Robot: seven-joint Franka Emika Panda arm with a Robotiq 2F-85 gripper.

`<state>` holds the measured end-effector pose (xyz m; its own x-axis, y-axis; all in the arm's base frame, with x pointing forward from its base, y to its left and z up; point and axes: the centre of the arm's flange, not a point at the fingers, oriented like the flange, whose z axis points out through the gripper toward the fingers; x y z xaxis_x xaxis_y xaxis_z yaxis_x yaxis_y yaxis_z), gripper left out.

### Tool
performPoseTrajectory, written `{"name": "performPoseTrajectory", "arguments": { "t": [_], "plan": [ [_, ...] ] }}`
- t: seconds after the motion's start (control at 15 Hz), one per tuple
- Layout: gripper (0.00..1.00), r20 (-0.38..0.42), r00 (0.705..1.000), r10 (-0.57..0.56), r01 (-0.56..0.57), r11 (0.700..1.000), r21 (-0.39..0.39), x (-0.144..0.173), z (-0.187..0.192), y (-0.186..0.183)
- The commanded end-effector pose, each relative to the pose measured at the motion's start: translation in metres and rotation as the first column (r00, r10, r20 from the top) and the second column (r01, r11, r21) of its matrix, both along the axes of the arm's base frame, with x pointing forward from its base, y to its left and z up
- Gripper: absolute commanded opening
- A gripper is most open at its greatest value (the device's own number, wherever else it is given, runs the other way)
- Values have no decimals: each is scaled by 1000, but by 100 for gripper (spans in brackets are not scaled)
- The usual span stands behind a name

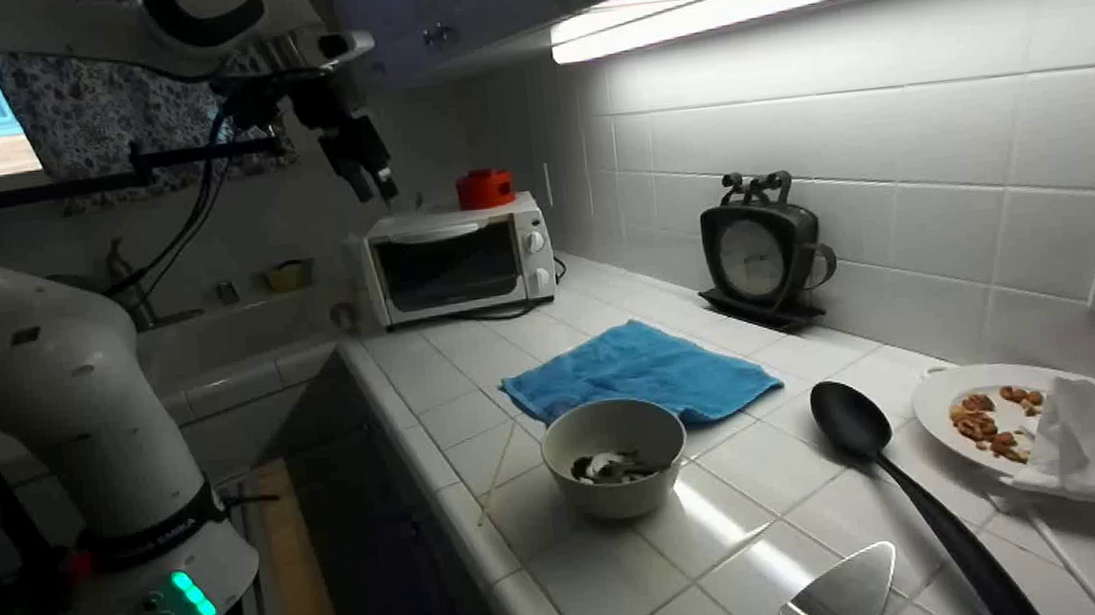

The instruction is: Open the right door of the cabinet above the light.

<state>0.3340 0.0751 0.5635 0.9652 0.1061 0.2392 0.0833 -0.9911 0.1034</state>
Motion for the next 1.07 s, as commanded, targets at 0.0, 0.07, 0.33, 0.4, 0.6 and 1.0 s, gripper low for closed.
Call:
{"name": "performPoseTrajectory", "arguments": {
  "t": [0.0,0.07,0.33,0.4,0.6,1.0],
  "plan": [
    [100,0,1000,0,0,1000,0,0,0,0],
    [100,0,1000,0,0,1000,0,0,0,0],
    [100,0,1000,0,0,1000,0,0,0,0],
    [100,31,999,9,-9,1000,13,12,0,-2],
    [100,140,990,33,-33,999,-5,58,25,-1],
    [100,275,959,-69,87,995,-52,120,105,40]
  ]
}}
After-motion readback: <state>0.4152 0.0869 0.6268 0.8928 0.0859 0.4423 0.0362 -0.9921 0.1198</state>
